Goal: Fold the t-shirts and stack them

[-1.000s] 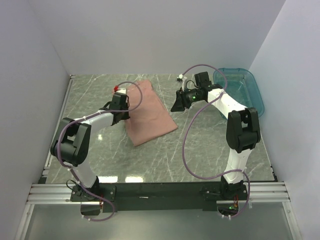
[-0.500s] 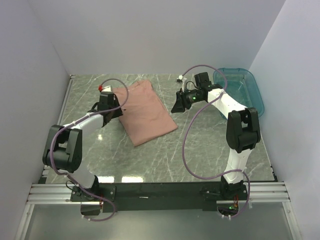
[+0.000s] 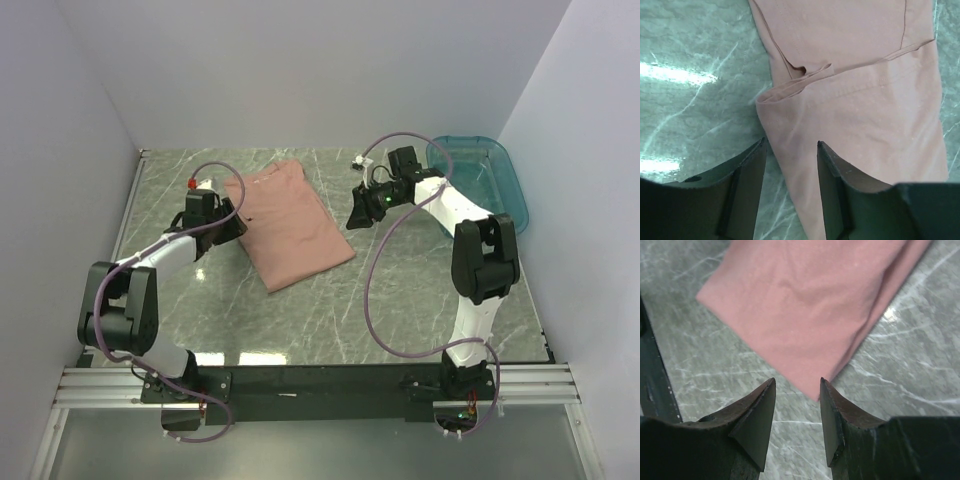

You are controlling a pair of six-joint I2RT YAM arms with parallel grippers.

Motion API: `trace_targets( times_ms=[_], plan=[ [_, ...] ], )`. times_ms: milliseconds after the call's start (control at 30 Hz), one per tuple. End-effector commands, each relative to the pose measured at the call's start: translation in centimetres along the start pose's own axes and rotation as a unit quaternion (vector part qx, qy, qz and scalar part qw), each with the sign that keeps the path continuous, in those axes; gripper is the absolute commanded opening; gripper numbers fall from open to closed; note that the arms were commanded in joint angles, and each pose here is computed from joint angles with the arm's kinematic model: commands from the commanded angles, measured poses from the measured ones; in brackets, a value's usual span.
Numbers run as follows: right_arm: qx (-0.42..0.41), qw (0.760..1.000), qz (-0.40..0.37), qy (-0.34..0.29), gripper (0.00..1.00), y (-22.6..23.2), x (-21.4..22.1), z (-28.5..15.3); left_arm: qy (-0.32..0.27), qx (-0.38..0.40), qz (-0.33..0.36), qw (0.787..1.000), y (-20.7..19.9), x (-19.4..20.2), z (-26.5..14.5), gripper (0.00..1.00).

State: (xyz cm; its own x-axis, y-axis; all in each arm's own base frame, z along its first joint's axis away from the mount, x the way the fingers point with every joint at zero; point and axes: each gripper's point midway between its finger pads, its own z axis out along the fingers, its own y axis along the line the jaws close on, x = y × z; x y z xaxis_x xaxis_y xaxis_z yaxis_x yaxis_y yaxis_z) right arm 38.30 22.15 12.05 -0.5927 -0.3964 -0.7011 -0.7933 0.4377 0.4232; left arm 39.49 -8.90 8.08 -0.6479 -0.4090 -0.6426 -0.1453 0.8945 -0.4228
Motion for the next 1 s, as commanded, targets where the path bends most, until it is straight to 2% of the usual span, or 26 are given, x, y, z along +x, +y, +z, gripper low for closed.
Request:
trace_targets(
  times_ms=[0,133,200,233,267,433,500,633,967],
  plan=[
    [0.03,1.0,-0.003,-0.005,0.48,-1.2,-1.2,0.3,-0.006,0.025,-0.023,0.999,-0.9,-0.6,-0.3,0.5],
    [0.051,0.999,0.011,0.009,0.48,-1.7,-1.5,1.9,0.002,0.004,-0.037,0.999,0.2,0.0,0.7,0.49],
    [0.054,0.998,0.02,0.015,0.48,-2.3,-3.0,3.3,0.002,0.003,-0.046,0.999,0.4,0.1,0.8,0.5],
    [0.061,0.998,0.018,0.004,0.48,-2.5,-5.2,3.2,0.003,0.002,-0.049,0.999,0.6,0.4,0.8,0.5],
    [0.078,0.995,0.061,0.02,0.48,-3.6,-4.7,5.0,0.0,0.004,-0.05,0.999,0.5,0.2,0.8,0.5],
    [0.089,0.991,0.105,-0.002,0.5,-5.3,-8.5,7.6,0.004,0.019,-0.056,0.998,0.0,-0.1,1.4,0.51],
    [0.097,0.988,0.117,0.001,0.5,-6.2,-8.2,8.9,0.009,0.021,-0.055,0.998,-0.1,0.0,1.7,0.51],
    [0.103,0.985,0.141,-0.013,0.61,-6.9,-9.0,10.1,0.016,0.025,-0.057,0.998,-0.1,-0.2,2.5,0.5],
    [0.112,0.98,0.165,-0.005,0.59,-7.6,-8.4,11.9,0.023,0.038,-0.066,0.997,-0.3,-0.2,3.1,0.45]
  ],
)
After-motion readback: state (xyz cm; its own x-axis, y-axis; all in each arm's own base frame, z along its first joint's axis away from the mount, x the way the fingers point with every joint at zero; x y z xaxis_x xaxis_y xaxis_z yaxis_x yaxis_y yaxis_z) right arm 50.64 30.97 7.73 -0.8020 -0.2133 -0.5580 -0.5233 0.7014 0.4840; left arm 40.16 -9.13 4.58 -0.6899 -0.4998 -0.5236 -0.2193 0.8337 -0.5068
